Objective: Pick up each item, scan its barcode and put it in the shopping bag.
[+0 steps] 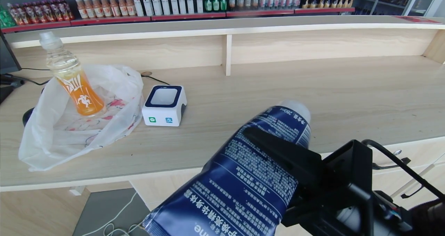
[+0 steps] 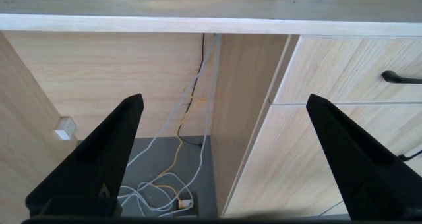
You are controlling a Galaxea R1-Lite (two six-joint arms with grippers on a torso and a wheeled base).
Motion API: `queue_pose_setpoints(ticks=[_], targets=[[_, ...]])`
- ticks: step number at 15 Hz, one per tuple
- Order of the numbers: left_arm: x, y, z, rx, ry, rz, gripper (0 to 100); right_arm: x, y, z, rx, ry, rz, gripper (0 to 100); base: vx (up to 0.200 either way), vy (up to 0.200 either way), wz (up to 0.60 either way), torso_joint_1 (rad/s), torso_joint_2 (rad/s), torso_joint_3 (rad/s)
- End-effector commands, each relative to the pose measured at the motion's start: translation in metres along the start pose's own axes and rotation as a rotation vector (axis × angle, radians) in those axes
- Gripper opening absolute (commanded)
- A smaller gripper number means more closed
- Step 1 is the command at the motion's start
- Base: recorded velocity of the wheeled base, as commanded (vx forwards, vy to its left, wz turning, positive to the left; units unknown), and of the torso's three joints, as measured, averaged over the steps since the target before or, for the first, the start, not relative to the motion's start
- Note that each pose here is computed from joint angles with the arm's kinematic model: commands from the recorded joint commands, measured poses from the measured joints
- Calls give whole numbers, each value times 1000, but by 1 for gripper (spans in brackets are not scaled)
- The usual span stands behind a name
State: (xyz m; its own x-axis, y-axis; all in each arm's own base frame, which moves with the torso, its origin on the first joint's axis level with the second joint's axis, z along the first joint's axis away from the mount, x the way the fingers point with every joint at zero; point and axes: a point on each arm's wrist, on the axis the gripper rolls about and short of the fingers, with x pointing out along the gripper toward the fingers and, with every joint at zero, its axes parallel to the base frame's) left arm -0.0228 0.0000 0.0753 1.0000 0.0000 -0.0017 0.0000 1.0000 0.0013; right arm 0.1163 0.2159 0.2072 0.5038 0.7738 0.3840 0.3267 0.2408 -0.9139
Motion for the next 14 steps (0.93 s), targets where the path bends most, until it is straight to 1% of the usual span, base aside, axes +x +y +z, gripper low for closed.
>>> queue_pose_setpoints(ticks=[1, 6, 8, 14], targets=[[0, 0, 0, 0, 0, 0, 100, 4, 3, 3, -4, -9, 5, 0, 0, 0, 0, 0, 0, 0], [0, 0, 0, 0, 0, 0, 100, 7, -1, 8, -62, -22, -17, 0, 0, 0, 0, 0, 0, 0], [0, 0, 0, 0, 0, 2, 100, 9, -2, 13, -71, -39, -25, 0, 0, 0, 0, 0, 0, 0], [0, 0, 0, 0, 0, 0, 100, 10, 0, 13, -66, -39, -22, 0, 0, 0, 0, 0, 0, 0]])
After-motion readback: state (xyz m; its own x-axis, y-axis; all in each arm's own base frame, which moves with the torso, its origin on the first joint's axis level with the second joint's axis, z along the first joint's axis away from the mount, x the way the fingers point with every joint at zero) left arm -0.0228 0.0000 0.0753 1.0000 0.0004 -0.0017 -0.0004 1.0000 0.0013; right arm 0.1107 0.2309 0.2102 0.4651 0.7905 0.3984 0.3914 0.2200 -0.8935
